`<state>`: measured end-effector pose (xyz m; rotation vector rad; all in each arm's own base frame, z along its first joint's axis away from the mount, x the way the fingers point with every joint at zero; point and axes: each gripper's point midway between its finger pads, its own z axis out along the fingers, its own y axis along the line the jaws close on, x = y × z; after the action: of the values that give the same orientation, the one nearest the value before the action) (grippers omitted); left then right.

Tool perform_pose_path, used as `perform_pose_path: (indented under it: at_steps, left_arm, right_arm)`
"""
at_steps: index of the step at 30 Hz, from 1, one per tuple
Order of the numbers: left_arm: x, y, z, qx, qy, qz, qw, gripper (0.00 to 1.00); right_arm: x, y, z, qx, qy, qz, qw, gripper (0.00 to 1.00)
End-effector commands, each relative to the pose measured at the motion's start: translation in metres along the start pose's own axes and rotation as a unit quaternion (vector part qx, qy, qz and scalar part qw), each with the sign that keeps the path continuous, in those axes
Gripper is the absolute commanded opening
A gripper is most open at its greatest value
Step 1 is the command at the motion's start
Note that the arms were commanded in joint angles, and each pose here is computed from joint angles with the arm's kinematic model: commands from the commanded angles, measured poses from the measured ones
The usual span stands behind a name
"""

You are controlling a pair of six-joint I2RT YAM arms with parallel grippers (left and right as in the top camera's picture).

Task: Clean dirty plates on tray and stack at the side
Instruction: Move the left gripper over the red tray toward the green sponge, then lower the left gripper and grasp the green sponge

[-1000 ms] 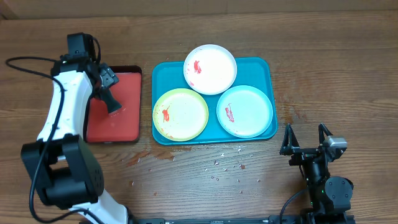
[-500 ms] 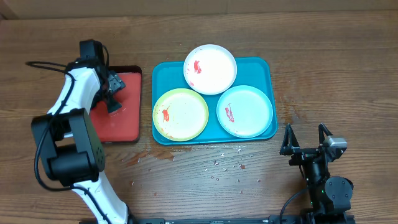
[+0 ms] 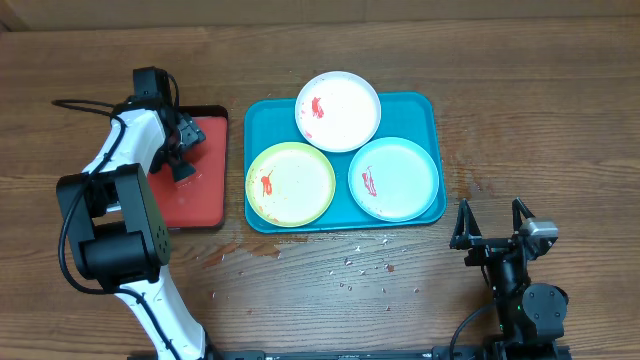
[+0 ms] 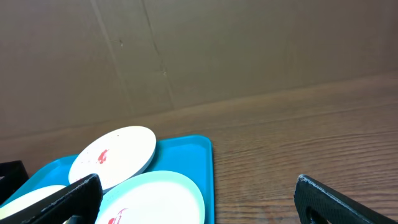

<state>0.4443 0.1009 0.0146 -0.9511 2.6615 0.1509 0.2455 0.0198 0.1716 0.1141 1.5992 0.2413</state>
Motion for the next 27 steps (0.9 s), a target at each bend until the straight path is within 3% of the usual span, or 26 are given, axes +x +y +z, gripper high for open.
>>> perform_pose_path:
  at_steps: [1, 27]
  left_arm:
    - [-0.006, -0.001, 0.000, -0.009, -0.008, 0.024, 1.000, 0.81]
    - [0.015, 0.011, 0.008, -0.030, 0.020, 0.028, 0.999, 0.64]
  right_arm:
    - [0.001, -0.001, 0.000, 0.003, -0.003, -0.004, 1.000, 1.00]
    - [0.001, -0.001, 0.000, 0.003, -0.003, -0.004, 1.000, 1.00]
